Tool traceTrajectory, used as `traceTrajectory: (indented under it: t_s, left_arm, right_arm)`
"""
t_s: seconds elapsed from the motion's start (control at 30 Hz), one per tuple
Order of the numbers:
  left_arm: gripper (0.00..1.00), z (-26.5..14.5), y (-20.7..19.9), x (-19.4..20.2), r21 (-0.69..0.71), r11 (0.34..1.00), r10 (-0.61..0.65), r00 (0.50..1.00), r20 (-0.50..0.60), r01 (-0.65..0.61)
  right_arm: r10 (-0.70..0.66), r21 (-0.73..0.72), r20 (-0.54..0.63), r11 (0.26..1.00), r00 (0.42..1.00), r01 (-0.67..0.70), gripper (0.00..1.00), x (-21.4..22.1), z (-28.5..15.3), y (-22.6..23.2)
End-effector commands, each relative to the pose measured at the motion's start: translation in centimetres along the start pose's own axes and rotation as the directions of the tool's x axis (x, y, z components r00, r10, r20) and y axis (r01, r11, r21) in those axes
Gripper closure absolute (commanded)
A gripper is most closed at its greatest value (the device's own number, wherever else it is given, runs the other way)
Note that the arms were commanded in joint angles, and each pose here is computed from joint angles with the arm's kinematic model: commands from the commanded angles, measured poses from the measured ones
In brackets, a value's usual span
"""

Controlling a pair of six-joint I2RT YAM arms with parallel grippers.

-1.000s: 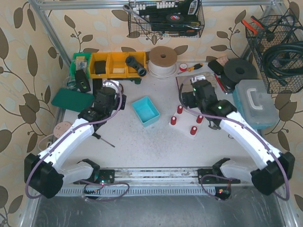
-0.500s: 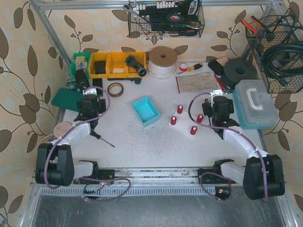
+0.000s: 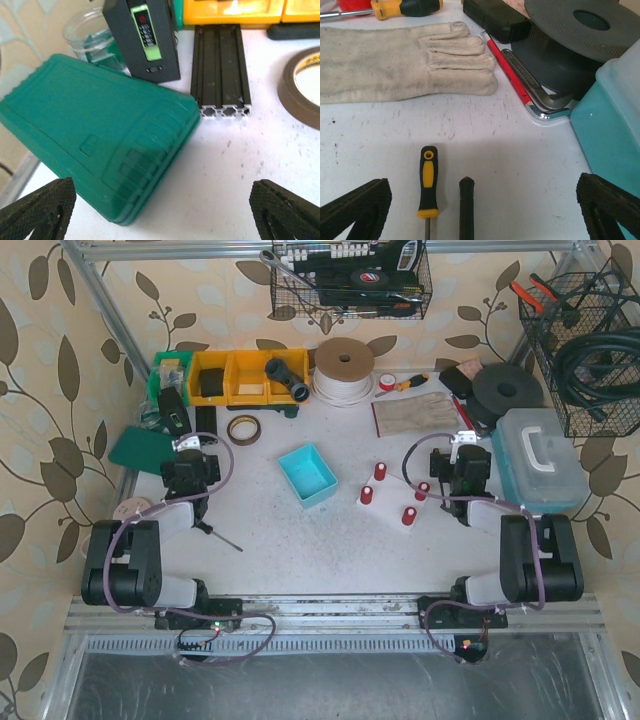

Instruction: Install the large spring

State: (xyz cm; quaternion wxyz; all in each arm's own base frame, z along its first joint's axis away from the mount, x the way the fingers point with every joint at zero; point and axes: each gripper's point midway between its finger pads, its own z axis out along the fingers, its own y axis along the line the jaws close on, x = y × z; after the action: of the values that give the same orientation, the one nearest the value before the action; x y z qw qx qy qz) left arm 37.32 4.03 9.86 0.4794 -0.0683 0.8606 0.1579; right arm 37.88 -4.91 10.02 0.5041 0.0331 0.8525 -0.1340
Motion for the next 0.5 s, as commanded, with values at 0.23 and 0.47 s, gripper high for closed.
traceTrajectory:
  t_s: [0.23,0.47]
  left_arm:
    - [0.04,0.9,-0.8,1.8,0.063,0.998,-0.030,0.994,0.106,0.024]
    - [0.04,1.0,-2.4,1.7,0.147,0.989,0.011,0.995,0.101,-0.026]
  right_arm:
    - [0.037,-0.142,0.089,0.990,0.995,-0.024,0.00,-0.7,0.8,2.4]
    - [0.070,-0.123,0.164,0.991,0.984,-0.050,0.00,-0.1,0.1,1.8]
